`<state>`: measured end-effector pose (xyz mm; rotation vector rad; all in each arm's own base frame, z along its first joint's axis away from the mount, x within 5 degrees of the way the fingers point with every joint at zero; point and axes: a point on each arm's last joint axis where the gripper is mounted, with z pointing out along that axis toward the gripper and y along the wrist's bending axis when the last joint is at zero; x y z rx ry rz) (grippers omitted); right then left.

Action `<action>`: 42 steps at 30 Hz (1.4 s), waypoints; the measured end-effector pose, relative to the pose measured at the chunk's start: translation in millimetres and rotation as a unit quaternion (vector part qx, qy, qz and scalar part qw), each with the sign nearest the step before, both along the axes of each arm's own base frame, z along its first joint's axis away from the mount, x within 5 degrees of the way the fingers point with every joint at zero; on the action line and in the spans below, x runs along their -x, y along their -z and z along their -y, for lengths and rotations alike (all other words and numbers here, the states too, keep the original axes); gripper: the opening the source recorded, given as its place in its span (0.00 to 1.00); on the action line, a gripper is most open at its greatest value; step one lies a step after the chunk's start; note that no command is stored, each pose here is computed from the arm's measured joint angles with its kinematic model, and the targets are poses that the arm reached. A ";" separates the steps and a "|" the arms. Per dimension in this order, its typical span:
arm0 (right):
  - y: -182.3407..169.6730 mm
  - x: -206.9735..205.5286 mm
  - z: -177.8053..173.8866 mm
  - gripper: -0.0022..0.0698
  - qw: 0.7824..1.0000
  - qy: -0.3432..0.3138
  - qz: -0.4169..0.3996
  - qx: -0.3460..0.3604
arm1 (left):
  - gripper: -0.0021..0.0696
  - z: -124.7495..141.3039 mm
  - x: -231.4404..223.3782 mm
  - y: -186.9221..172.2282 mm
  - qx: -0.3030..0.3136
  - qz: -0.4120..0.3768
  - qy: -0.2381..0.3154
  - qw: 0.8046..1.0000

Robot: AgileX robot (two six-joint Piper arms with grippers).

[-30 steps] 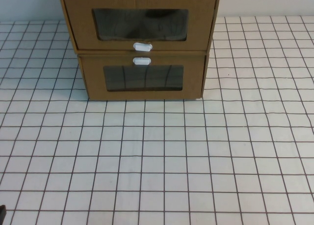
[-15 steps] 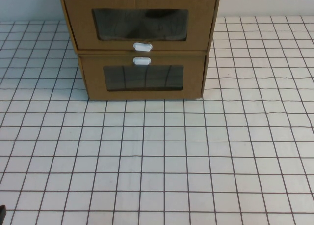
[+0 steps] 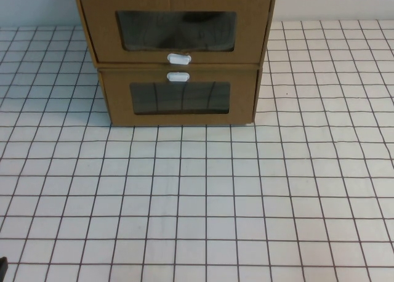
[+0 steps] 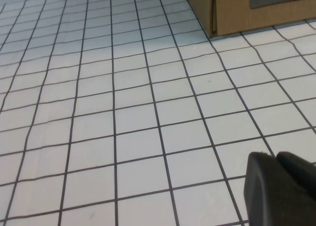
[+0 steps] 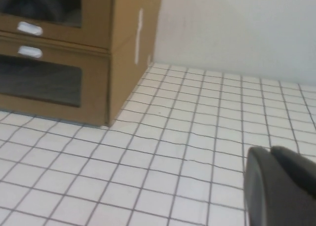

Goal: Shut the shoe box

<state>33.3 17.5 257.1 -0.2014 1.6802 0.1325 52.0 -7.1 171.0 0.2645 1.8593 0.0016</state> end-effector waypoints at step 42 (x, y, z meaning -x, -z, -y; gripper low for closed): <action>84.4 -19.2 11.3 0.01 0.991 0.077 -0.092 -0.054 | 0.03 -0.1 0.2 0.1 -0.001 0.000 0.000 1.000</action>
